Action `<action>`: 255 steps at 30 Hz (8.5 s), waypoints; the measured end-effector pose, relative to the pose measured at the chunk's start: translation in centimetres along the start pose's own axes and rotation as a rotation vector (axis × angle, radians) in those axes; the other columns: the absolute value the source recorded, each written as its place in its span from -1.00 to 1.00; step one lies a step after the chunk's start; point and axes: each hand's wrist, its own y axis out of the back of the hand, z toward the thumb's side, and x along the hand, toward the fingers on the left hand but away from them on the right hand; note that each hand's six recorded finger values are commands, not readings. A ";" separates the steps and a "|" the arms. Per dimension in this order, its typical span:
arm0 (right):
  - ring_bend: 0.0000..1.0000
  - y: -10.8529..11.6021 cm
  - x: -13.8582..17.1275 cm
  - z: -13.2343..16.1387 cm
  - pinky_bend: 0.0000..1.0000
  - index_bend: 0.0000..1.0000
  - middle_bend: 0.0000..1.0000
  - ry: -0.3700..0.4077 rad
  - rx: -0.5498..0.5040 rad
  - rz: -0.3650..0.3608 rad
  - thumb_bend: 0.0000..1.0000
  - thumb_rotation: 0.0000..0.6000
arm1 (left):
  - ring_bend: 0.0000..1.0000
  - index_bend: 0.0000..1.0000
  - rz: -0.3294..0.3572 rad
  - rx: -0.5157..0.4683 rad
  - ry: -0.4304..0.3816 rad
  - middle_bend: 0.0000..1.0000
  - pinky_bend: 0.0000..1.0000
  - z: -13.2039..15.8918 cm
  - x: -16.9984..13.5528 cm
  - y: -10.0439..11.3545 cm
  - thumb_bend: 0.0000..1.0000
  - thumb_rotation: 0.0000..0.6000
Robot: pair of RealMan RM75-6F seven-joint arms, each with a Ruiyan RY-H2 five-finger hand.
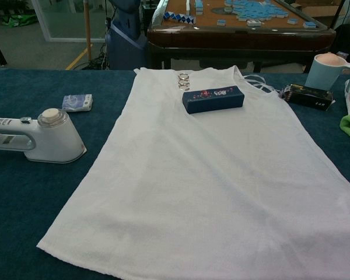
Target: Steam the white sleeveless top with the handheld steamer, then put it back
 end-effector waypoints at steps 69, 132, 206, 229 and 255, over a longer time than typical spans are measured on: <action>-0.52 6.1 -2.7 -0.3 -0.38 -0.41 -0.35 0.055 0.002 -0.074 -0.41 1.00 | -0.67 -0.59 -0.222 0.142 0.009 -0.70 -0.70 8.7 14.7 -9.5 -0.57 1.00; -0.52 4.8 -2.3 -1.1 -0.38 -0.41 -0.35 -0.002 -0.017 -0.015 -0.41 1.00 | 0.48 0.87 -0.136 0.014 -0.157 0.75 0.58 10.2 17.3 -11.0 -0.33 1.00; -0.97 -14.3 -0.7 11.0 -0.96 -0.93 -0.72 0.508 0.000 0.545 -0.71 1.00 | 0.57 0.91 -0.115 -0.340 -0.474 0.84 0.63 25.7 17.2 -12.1 -0.33 1.00; -0.95 -15.2 -1.3 10.9 -0.64 -0.71 -0.69 0.468 -0.128 0.508 -0.56 1.00 | 0.57 0.91 -0.158 -0.401 -0.445 0.84 0.63 27.3 17.9 -12.9 -0.33 1.00; -0.92 -15.1 -0.3 10.8 -0.72 -0.71 -0.69 0.492 -0.129 0.518 -0.61 1.00 | 0.57 0.91 -0.164 -0.349 -0.474 0.84 0.63 27.2 16.0 -13.7 -0.33 1.00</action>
